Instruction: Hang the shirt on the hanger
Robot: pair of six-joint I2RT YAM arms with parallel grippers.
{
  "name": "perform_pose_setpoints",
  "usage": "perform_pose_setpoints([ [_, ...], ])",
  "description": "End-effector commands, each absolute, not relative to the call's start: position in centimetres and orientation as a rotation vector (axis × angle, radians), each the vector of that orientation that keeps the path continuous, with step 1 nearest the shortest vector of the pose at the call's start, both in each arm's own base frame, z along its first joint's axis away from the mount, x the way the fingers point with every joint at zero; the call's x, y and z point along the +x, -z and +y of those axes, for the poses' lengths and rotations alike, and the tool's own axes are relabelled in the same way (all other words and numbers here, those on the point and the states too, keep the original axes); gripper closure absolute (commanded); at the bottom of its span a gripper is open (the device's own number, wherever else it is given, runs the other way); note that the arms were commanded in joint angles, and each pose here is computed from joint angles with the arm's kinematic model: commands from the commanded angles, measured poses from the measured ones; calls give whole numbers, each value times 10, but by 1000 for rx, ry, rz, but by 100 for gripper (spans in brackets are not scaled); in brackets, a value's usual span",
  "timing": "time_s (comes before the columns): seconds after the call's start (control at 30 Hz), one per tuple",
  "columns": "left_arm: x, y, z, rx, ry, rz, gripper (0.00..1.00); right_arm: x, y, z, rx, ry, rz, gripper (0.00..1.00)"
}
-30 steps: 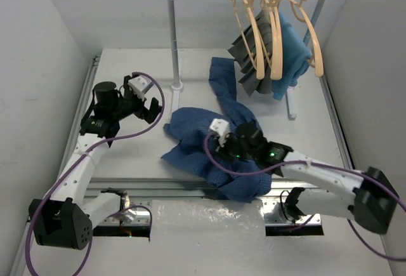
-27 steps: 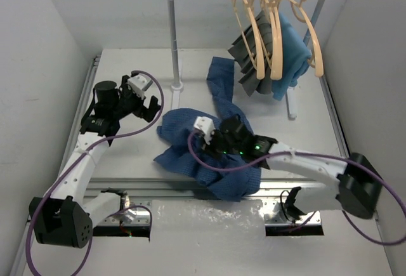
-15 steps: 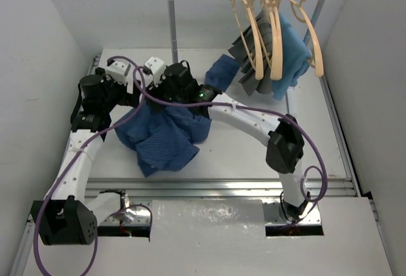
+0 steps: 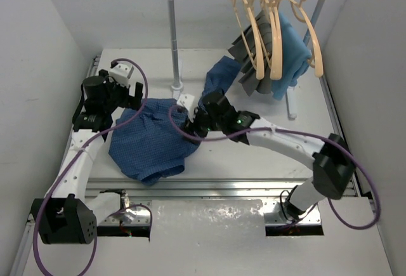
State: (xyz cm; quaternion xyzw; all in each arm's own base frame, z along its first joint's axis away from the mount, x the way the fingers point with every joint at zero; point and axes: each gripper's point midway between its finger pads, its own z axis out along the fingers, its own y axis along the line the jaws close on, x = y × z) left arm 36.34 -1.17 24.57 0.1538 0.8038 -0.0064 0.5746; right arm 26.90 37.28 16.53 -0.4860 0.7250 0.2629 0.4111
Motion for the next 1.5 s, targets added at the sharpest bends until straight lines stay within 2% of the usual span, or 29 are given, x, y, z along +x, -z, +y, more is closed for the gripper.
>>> perform_pose_setpoints([
  [0.0,361,-244,-13,400,11,1880,6,212,-174,388,-1446,-889,1539,39],
  [0.03,358,-238,-14,408,20,1898,6,196,-159,390,-1499,-909,1501,47],
  [0.1,355,-228,-15,411,32,1931,6,188,-137,392,-1537,-888,1498,52],
  [0.17,348,-215,-12,401,30,1983,7,179,-127,409,-1591,-882,1438,38],
  [0.2,347,-212,-12,401,32,1989,7,180,-120,411,-1599,-882,1452,38],
  [0.23,344,-207,-10,399,21,2007,7,176,-117,418,-1624,-883,1430,34],
  [0.5,327,-195,-9,421,8,2040,7,153,-74,440,-1755,-905,1440,31],
  [0.63,324,-195,-12,433,23,2042,7,179,-61,447,-1655,-769,1478,29],
  [0.73,321,-196,-16,444,52,2042,7,198,-65,455,-1572,-702,1459,31],
  [0.87,317,-200,-19,465,67,2042,7,228,-58,456,-1510,-545,1484,43],
  [0.97,309,-195,-24,500,100,2065,7,242,-47,444,-1493,-423,1506,66],
  [1.0,307,-194,-30,544,132,2057,7,245,-51,442,-1467,-408,1503,85],
  [1.07,299,-193,-38,593,183,2066,7,244,-72,442,-1414,-440,1502,99],
  [1.3,268,-230,-87,853,478,1924,11,258,-189,461,-1160,-625,1550,100],
  [1.47,270,-268,-91,808,478,1859,11,300,-206,439,-995,-724,1764,100],
])
